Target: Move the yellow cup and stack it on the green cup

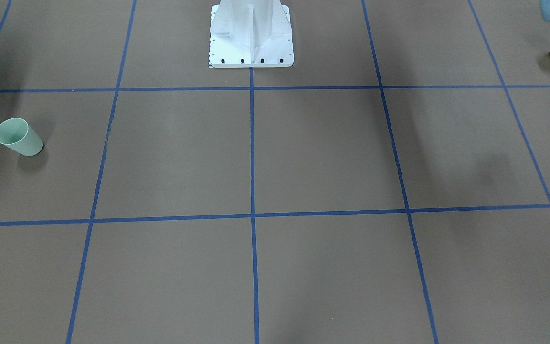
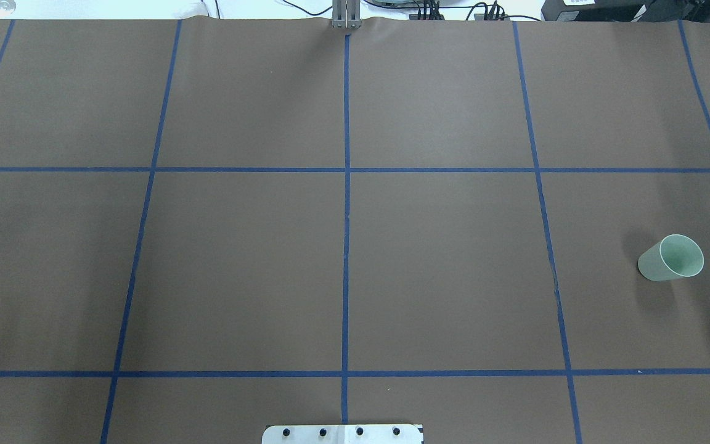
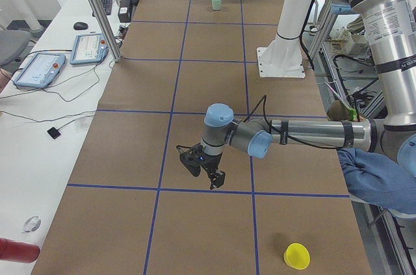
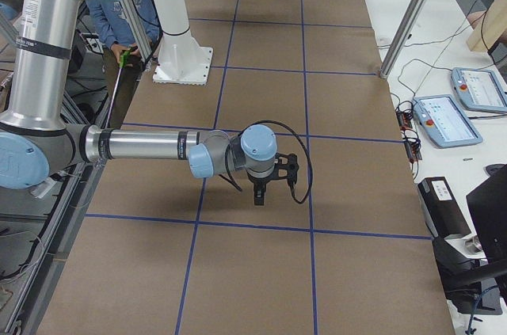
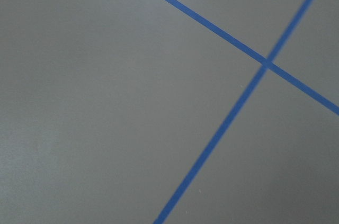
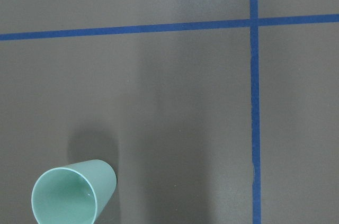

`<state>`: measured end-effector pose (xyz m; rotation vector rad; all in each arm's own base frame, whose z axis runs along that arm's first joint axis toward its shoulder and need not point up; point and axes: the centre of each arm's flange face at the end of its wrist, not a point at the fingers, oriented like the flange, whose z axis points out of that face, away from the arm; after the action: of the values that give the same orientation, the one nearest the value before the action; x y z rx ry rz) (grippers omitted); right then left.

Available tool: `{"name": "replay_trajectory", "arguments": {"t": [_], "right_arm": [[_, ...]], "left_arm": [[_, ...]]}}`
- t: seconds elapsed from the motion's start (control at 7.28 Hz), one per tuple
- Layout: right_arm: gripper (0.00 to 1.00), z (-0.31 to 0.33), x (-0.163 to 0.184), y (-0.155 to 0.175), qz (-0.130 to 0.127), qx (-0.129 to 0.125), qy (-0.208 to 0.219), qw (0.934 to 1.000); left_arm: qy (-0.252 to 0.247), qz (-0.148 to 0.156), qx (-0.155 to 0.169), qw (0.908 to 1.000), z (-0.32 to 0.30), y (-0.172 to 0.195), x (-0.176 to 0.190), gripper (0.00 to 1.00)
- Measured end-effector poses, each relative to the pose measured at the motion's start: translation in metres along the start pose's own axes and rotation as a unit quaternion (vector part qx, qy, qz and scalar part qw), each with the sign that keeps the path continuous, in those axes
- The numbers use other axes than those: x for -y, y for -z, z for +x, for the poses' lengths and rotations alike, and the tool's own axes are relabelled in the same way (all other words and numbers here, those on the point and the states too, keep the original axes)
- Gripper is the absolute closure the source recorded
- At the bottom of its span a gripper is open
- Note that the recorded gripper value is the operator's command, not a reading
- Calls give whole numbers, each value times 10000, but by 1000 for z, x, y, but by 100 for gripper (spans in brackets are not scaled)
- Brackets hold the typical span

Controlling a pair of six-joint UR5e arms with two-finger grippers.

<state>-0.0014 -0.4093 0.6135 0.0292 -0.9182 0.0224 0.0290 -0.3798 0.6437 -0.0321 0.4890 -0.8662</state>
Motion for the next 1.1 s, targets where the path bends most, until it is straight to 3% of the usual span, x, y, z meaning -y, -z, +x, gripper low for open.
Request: {"name": "replay_trajectory", "arguments": {"t": [0.27,0.55,0.82,1.1], "right_arm": [[0,-7,0,-7,-78,13,84,9999],[0,-12,1,-9,-50,37,232,9997],[0,-15,1,-11,-4,63,354,9994],[0,-17,2,-11,8,74,384,9992]], "left_arm": [[743,669,685,9926,-35,-29,-24,1],[1542,1268,1417,9696,-74,-57,-55,1],[2387,1923,2120,9279,-98,-76,-69,1],[3016,2572,2813,8740,-108,-102,-89,1]]}}
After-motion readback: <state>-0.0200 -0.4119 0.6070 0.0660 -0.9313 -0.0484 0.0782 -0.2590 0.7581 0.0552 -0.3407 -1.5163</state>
